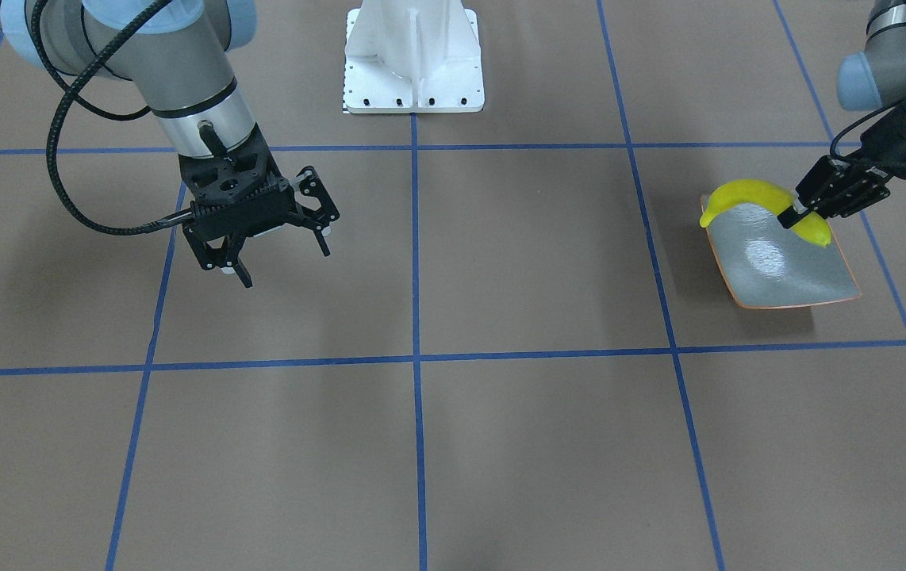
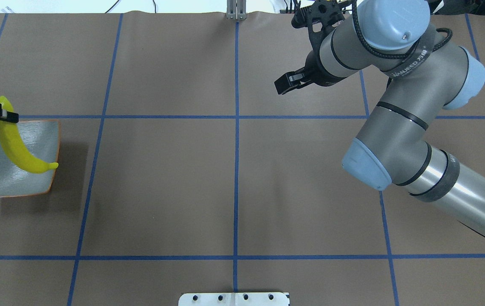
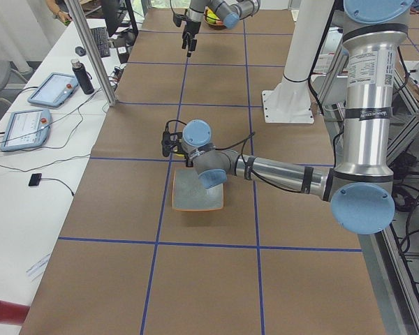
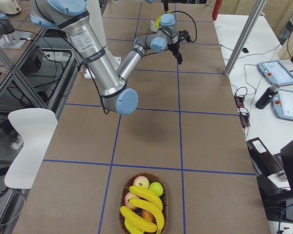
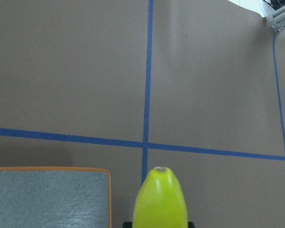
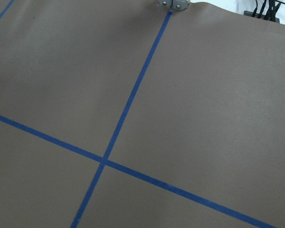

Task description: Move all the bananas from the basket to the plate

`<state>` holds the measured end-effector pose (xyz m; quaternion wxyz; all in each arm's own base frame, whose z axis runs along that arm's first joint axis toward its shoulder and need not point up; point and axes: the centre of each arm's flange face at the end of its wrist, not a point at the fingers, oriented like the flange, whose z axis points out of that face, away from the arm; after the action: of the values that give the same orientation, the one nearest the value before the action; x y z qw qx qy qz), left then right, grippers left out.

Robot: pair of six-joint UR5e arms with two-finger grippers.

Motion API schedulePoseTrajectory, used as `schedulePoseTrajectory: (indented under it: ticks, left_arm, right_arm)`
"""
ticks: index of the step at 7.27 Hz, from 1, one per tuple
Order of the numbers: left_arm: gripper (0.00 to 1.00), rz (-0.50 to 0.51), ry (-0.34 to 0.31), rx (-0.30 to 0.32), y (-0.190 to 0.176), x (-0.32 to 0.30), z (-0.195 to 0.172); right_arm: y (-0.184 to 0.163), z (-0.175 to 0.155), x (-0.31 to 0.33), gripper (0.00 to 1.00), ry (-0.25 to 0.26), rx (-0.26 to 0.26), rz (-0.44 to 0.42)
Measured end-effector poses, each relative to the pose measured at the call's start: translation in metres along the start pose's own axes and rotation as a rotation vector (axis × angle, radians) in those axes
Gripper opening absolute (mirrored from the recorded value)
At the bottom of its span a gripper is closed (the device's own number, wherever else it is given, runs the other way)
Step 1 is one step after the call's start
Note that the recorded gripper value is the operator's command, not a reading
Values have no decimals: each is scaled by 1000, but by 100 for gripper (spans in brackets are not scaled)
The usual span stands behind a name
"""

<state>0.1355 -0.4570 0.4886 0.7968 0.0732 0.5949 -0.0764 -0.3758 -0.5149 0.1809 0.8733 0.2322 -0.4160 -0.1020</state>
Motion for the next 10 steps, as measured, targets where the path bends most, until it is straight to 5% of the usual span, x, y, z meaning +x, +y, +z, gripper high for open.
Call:
schedulePoseTrajectory:
  ticks: [4, 8, 10]
  left_arm:
    - [0, -88, 14, -61, 5, -45, 1]
    - [61, -175, -2, -52, -19, -69, 7]
    - [67, -120, -7, -55, -21, -75, 10]
  right_arm:
    - [-5, -7, 35, 100, 11, -33, -41]
    - [-5, -7, 39, 100, 15, -35, -51]
    - [-5, -6, 39, 100, 16, -36, -51]
